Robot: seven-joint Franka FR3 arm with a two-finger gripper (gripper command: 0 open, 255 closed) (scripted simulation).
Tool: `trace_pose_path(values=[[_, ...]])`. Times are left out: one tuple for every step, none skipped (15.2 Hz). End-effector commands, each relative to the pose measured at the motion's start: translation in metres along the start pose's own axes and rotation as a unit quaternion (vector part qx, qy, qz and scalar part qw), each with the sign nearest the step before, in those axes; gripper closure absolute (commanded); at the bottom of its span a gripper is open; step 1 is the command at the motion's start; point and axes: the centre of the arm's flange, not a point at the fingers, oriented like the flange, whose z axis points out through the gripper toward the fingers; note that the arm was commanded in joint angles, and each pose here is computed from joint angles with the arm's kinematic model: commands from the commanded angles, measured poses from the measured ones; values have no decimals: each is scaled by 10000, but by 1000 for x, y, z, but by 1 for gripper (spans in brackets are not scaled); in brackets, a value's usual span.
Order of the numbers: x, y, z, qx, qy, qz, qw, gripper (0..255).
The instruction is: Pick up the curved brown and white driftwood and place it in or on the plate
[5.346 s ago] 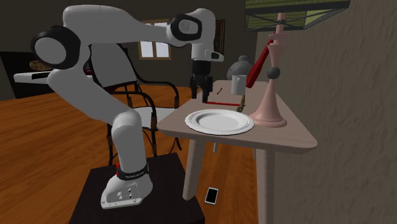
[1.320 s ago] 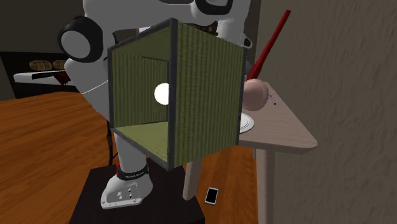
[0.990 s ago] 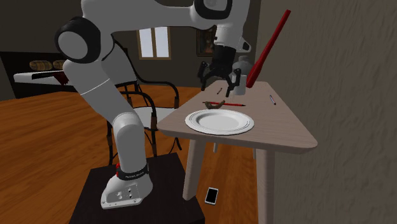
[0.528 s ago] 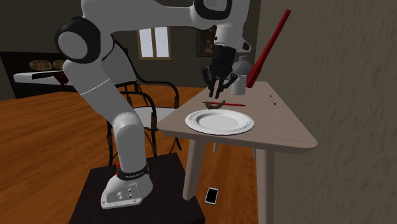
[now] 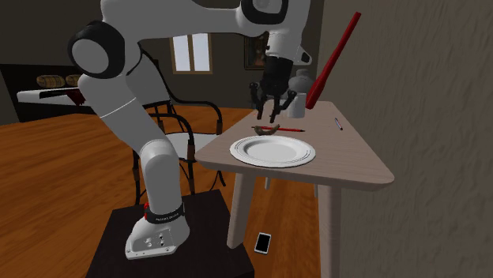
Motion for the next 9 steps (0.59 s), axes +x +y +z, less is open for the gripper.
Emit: trace_pose_path(values=[[6, -11, 7, -311, 192, 581, 9976, 0], [14, -21, 14, -620, 383, 1159, 9906, 0], [18, -26, 17, -768, 475, 1435, 9855, 0], [18, -25, 22, -768, 475, 1435, 9855, 0], [19, -24, 28, -768, 475, 1435, 9855, 0], [19, -23, 33, -768, 475, 1435, 9855, 0], [20, -22, 38, -768, 475, 1435, 9855, 0], [20, -21, 43, -768, 475, 1435, 9855, 0], [20, -20, 48, -768, 475, 1435, 9855, 0]])
